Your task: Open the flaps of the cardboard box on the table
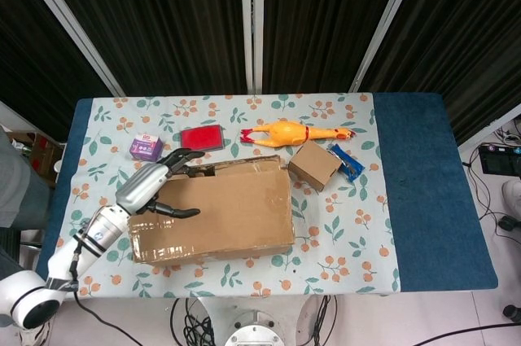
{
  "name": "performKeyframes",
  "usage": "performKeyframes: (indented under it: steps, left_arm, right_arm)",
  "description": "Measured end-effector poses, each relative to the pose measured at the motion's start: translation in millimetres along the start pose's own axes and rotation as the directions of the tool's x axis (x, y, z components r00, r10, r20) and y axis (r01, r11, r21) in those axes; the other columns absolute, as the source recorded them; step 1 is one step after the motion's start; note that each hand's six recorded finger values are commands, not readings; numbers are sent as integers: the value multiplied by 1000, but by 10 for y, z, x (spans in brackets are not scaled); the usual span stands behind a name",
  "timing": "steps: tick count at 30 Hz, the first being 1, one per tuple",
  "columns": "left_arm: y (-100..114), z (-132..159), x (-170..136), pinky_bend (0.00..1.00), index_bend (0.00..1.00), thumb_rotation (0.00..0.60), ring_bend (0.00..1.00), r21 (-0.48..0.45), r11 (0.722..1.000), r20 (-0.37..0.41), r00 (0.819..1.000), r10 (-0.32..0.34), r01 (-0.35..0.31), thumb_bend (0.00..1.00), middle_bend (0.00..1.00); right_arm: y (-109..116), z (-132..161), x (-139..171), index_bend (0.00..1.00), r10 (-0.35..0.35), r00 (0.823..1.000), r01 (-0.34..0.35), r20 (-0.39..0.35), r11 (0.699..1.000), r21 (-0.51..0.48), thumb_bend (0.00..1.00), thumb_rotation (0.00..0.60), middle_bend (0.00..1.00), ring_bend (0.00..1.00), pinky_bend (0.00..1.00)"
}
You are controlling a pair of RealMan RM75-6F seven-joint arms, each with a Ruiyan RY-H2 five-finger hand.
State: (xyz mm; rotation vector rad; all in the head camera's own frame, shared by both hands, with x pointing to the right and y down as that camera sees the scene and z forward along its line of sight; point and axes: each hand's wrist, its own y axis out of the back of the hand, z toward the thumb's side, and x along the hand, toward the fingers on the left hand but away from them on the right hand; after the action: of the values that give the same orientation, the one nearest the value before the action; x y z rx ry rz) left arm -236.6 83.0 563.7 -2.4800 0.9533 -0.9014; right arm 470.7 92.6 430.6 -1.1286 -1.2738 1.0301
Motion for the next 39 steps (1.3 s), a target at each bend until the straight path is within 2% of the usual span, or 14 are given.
performKeyframes:
  steps: [4,8,12,14,17,19,21,24,27,28,30,35,39]
  left_arm:
    - [82,123,-118,172,83,274,95,-123,992,5,1000,-10,11,0,457]
    - [138,237,-288,176,79,267,102,-236,971,4,999,-43,43,0,457]
    - [113,334,-463,187,77,261,116,-339,936,8,995,-98,95,0,454]
    - [92,362,-521,209,75,268,160,-384,916,11,992,-123,118,0,461]
    - [31,395,-603,311,73,294,236,-461,871,18,984,-180,168,0,467]
    - [-22,414,-656,450,73,343,309,-518,829,31,973,-229,212,0,458]
    - [-71,428,-706,525,72,388,379,-574,777,50,958,-281,258,0,446]
    - [-90,420,-772,527,72,397,394,-643,698,83,935,-345,314,0,430]
    - [-68,396,-822,522,73,390,395,-683,642,104,917,-386,348,0,385]
    - [-48,387,-829,521,73,389,397,-690,634,107,915,-389,350,0,371]
    - [11,366,-836,521,73,389,407,-690,634,109,915,-387,351,0,352]
    - [154,355,-864,565,73,391,469,-619,695,112,918,-381,364,0,327]
    - [191,333,-870,573,73,382,472,-604,712,98,920,-380,359,0,318]
  right_arm:
    - [-4,12,-7,0,0,1000,-1,-7,1000,-4,187,600,0,0,0]
    - [-24,28,-12,0,7,1000,-7,-10,1000,-10,188,600,0,0,0]
    - [-27,52,-11,0,8,1000,-8,-17,1000,-14,187,600,0,0,0]
    - [-29,66,-4,0,9,1000,-9,-20,1000,-16,187,600,0,0,0]
    - [-37,71,11,0,14,1000,-14,-21,1000,-14,187,600,0,0,0]
    - [-36,67,18,0,14,1000,-14,-19,1000,-14,187,600,0,0,0]
    - [-30,62,23,0,12,1000,-12,-17,1000,-15,187,600,0,0,0]
    - [-25,57,32,0,11,1000,-12,-16,1000,-15,187,600,0,0,0]
    - [-22,47,39,0,12,1000,-12,-14,1000,-12,187,600,0,0,0]
    - [-21,44,38,0,12,1000,-13,-13,1000,-12,187,600,0,0,0]
    - [-23,37,38,0,14,1000,-14,-12,1000,-12,187,600,0,0,0]
    - [-47,37,33,0,21,1000,-21,-12,1000,-12,187,600,0,0,0]
    - [-76,55,26,0,25,1000,-26,-19,1000,-12,187,600,0,0,0]
